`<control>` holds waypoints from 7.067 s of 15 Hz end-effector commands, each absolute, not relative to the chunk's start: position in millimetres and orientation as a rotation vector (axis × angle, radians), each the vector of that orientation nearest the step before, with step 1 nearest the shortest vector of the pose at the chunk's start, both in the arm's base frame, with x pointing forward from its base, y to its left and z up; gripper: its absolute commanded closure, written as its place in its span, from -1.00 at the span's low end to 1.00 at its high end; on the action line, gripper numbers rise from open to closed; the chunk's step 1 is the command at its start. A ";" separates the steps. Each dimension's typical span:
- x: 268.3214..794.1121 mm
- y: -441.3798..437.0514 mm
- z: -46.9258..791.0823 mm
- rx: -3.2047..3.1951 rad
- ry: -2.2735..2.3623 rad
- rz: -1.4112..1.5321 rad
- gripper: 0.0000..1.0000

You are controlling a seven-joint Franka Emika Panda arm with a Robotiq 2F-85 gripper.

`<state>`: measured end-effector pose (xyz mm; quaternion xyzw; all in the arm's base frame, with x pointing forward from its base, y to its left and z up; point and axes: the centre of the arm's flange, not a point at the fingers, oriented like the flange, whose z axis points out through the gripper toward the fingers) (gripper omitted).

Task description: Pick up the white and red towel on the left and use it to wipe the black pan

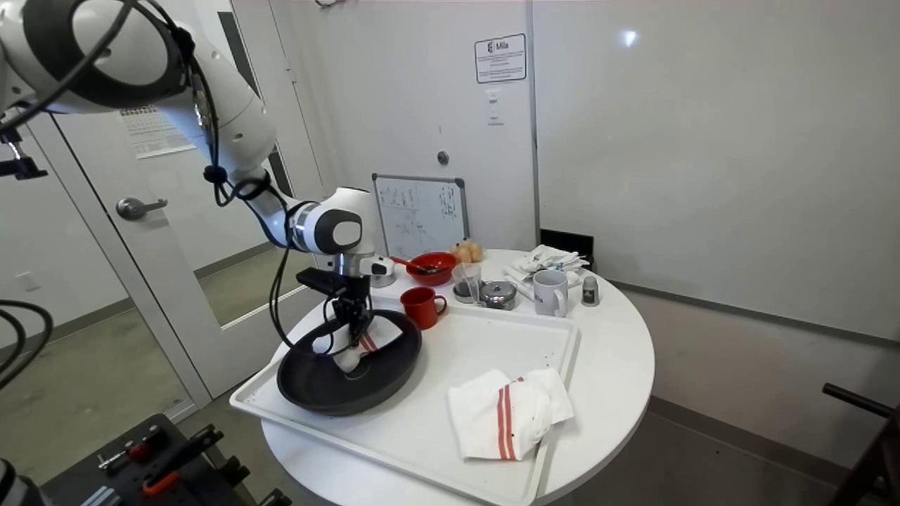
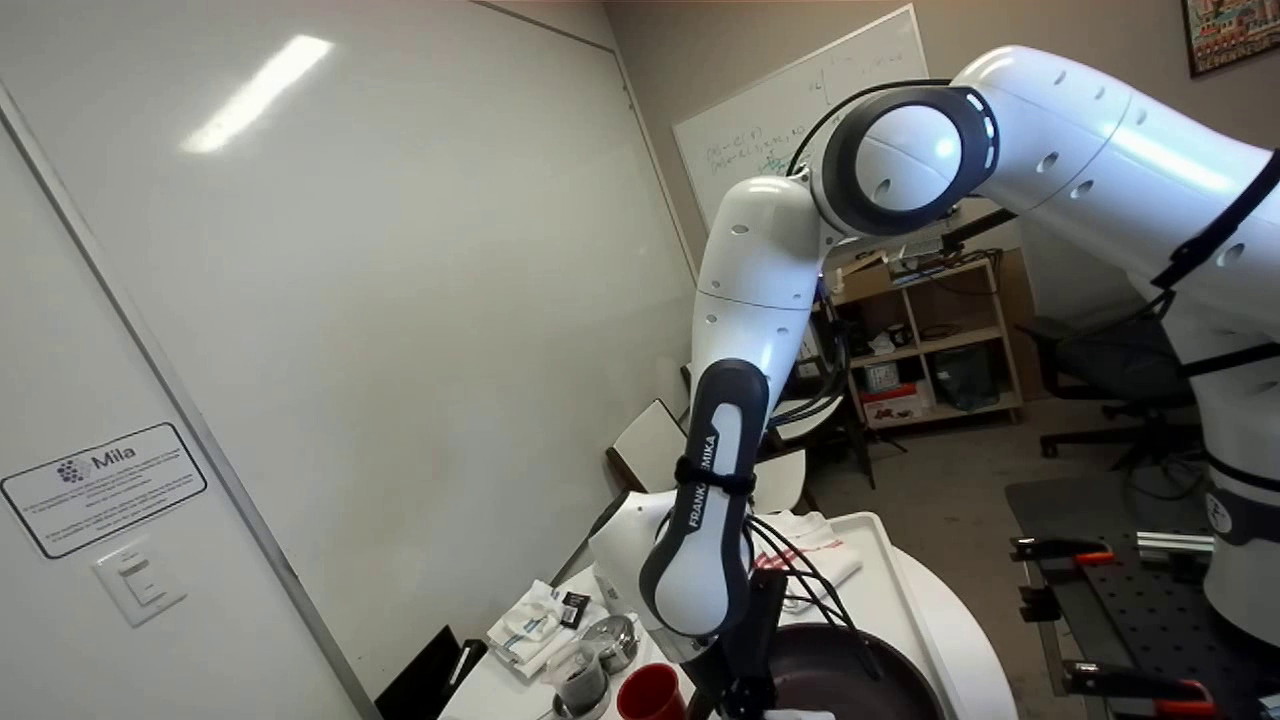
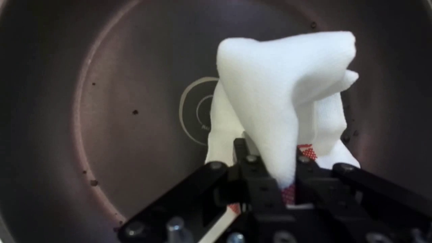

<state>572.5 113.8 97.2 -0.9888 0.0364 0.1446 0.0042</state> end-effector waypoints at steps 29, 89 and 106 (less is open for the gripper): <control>534.6 98.0 100.2 -3.249 -0.020 0.487 0.93; 531.6 -33.7 31.4 -3.101 0.244 0.615 0.93; 476.9 140.6 32.4 -3.143 -0.480 0.684 0.93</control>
